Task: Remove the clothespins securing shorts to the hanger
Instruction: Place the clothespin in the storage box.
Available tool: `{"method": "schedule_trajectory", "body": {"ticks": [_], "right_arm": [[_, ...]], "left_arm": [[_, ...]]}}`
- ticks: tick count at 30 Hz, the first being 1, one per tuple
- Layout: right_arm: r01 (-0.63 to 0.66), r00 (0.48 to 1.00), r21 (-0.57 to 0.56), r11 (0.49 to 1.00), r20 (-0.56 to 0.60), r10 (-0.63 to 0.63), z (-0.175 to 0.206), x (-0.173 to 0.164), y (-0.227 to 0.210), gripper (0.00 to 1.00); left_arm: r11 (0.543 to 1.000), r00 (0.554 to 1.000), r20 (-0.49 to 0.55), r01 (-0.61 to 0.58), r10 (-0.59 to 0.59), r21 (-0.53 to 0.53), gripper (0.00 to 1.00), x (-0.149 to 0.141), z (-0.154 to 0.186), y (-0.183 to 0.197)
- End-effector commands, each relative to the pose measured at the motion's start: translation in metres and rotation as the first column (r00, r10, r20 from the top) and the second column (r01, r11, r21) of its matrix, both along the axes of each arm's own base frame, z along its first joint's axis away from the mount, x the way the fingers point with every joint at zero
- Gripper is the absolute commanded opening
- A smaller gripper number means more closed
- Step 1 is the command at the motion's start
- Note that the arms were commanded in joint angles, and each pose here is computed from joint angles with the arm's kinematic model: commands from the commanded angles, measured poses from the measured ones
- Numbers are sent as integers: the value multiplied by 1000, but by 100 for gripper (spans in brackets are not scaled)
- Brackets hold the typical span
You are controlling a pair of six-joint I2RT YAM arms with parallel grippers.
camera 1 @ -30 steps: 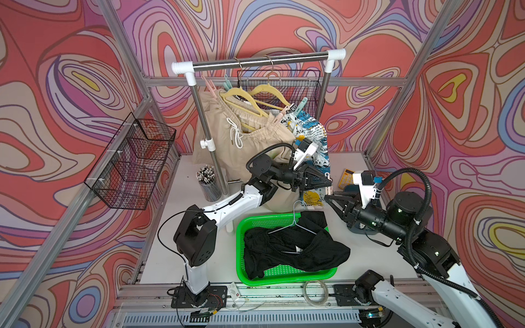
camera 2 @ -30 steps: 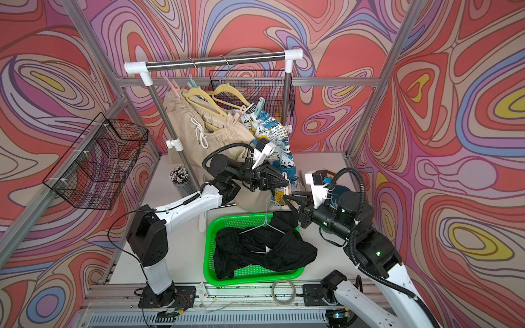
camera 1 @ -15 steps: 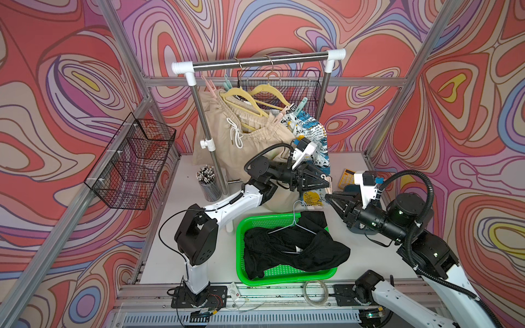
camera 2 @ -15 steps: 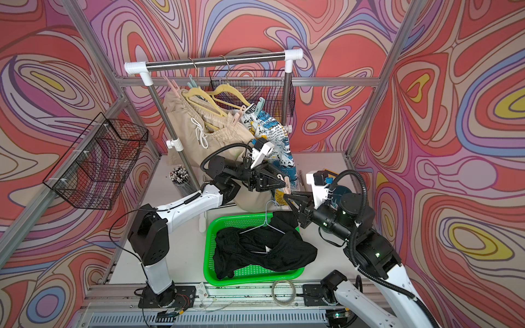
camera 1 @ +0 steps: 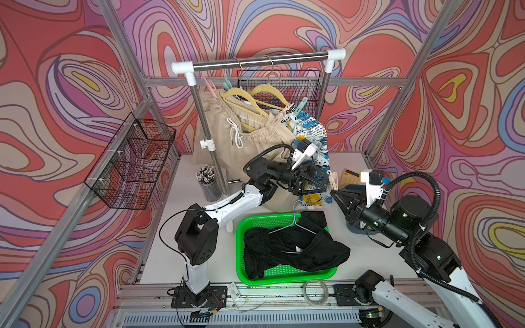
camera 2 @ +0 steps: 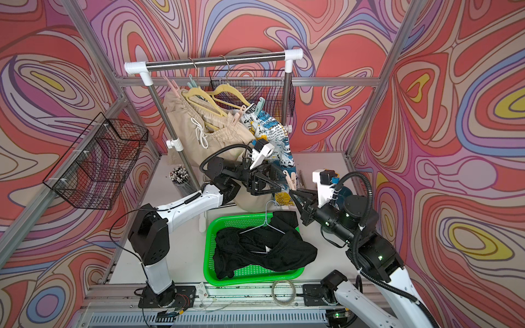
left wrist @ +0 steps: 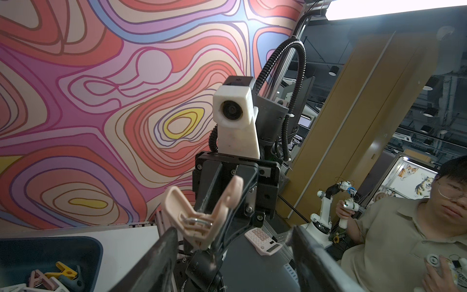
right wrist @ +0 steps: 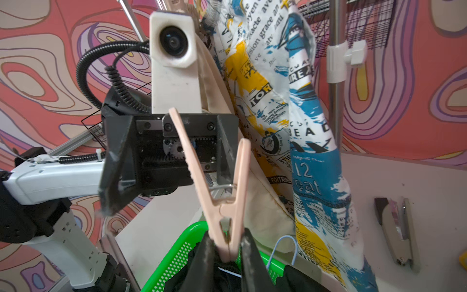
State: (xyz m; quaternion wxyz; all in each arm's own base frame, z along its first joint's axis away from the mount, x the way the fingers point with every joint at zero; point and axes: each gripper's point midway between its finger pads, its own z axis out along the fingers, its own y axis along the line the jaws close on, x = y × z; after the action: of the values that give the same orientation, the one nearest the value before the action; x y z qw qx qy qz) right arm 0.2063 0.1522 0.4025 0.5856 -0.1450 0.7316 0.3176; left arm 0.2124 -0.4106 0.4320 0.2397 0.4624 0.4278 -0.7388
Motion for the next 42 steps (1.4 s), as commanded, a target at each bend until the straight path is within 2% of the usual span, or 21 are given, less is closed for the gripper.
{"method": "schedule_trajectory", "body": {"ticks": [1,6,9,14,19,25,33,42], "right_arm": [[98,995,-9,995,7,-98,3,0,-19,0],[207,978,-18,978,-6,-208,0,0,-41,0],[318,946,-58,946,-46,-321,-11,9,-59,0],[488,853,-176,855,-112,-510,-42,29,-86,0],[563,780,-267,782,-142,-610,-69,47,-95,0],[614,703,-331,717,-185,-687,-105,60,-103,0],[632,617,-296,717,-368,-696,-161,80,-126,0],[696,450,-256,671,-572,-686,-229,91,-174,0]], "left_arm": [[997,997,54,-49,53,-59,77,5,11,18],[989,988,59,-145,146,-26,79,21,0,26],[981,979,73,-193,192,4,79,25,-6,31],[955,952,126,-289,280,60,79,25,-17,40],[923,921,167,-371,353,98,79,17,-24,53],[901,897,189,-422,399,104,79,3,-26,69],[887,881,215,-450,422,102,78,-14,-30,84],[885,879,216,-454,425,105,78,-21,-39,90]]}}
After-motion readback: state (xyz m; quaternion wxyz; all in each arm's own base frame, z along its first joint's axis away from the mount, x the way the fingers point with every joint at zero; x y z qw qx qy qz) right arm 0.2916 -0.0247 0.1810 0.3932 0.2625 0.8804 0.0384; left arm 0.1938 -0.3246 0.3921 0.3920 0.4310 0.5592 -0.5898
